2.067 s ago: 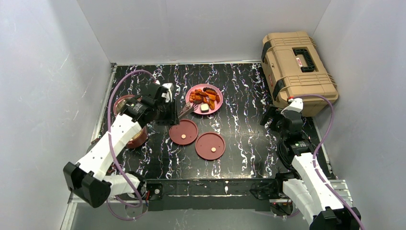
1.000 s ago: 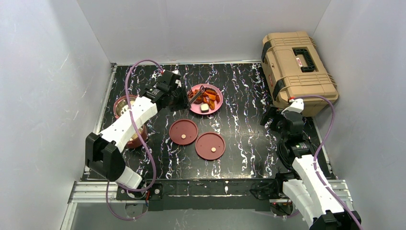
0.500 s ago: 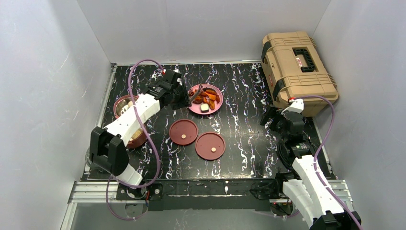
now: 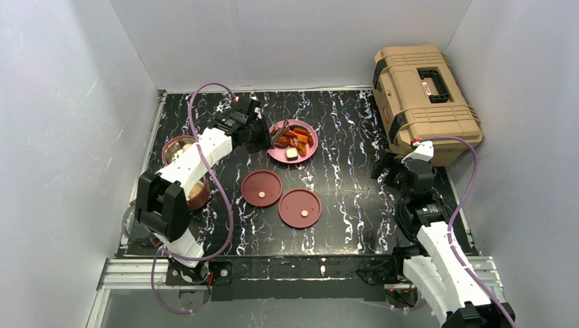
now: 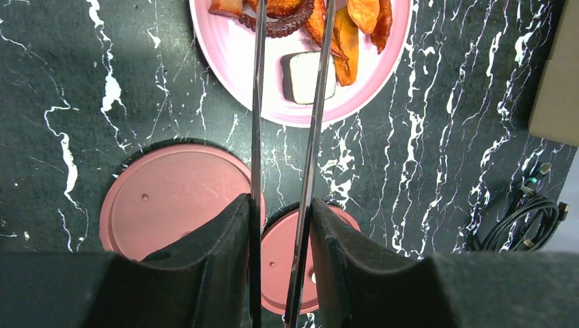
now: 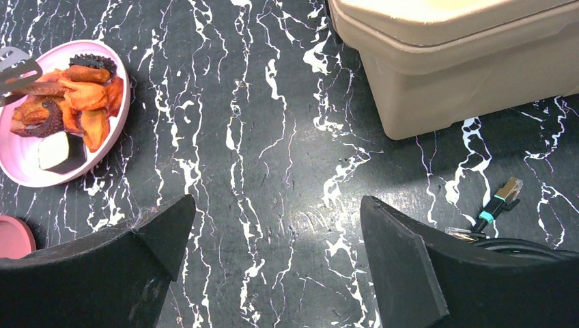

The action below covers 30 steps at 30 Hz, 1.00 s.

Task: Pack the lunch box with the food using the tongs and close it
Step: Pick up the fake food from the plate.

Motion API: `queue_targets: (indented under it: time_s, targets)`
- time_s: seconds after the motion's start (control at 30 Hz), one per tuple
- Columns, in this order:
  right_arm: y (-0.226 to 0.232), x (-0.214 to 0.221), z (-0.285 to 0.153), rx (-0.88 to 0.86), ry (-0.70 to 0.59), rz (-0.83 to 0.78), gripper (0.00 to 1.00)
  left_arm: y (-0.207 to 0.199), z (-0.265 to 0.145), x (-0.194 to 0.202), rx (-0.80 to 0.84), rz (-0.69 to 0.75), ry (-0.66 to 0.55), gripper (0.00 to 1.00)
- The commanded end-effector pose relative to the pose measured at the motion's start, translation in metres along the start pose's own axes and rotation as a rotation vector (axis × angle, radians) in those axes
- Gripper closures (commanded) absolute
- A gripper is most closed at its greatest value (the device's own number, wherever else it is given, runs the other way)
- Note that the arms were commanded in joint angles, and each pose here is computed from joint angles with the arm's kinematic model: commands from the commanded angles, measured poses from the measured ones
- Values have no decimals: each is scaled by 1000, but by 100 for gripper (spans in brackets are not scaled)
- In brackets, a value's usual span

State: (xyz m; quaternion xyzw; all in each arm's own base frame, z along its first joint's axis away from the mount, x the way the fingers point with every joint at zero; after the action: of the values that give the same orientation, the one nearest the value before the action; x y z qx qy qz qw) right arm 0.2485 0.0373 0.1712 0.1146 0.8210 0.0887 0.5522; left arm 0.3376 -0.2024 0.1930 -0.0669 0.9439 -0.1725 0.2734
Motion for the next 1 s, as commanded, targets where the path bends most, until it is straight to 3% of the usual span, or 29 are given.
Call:
queue_targets:
  time_s: [0.0,0.43,0.83,0.97]
  targets:
    - [3,-7,0,-17,-46,5,0,-11,-4,-10,52,6,-11,67]
    - [3,-7,1,-22,-47,10,0,-11,-4,-16,36,29,-22,75]
    - [3,-5,3,-19,-42,15,0,-4,-32,-21,27,28,-130,100]
    - [3,-5,4,-16,-40,14,0,-3,-42,-21,38,27,-150,100]
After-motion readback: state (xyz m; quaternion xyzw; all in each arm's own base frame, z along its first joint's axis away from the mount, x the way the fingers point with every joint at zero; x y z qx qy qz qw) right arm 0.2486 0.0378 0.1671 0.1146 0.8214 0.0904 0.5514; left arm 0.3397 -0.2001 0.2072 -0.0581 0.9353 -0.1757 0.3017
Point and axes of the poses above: each gripper's point midway between its finger pads, its own z axis out along the fingers, its own y axis along the line the jaws close on, x = y × z, the point moved 4 cm from there along -z, back along the fingers, and after that the axes turned 1 degree about z, right-handed, at the moved point
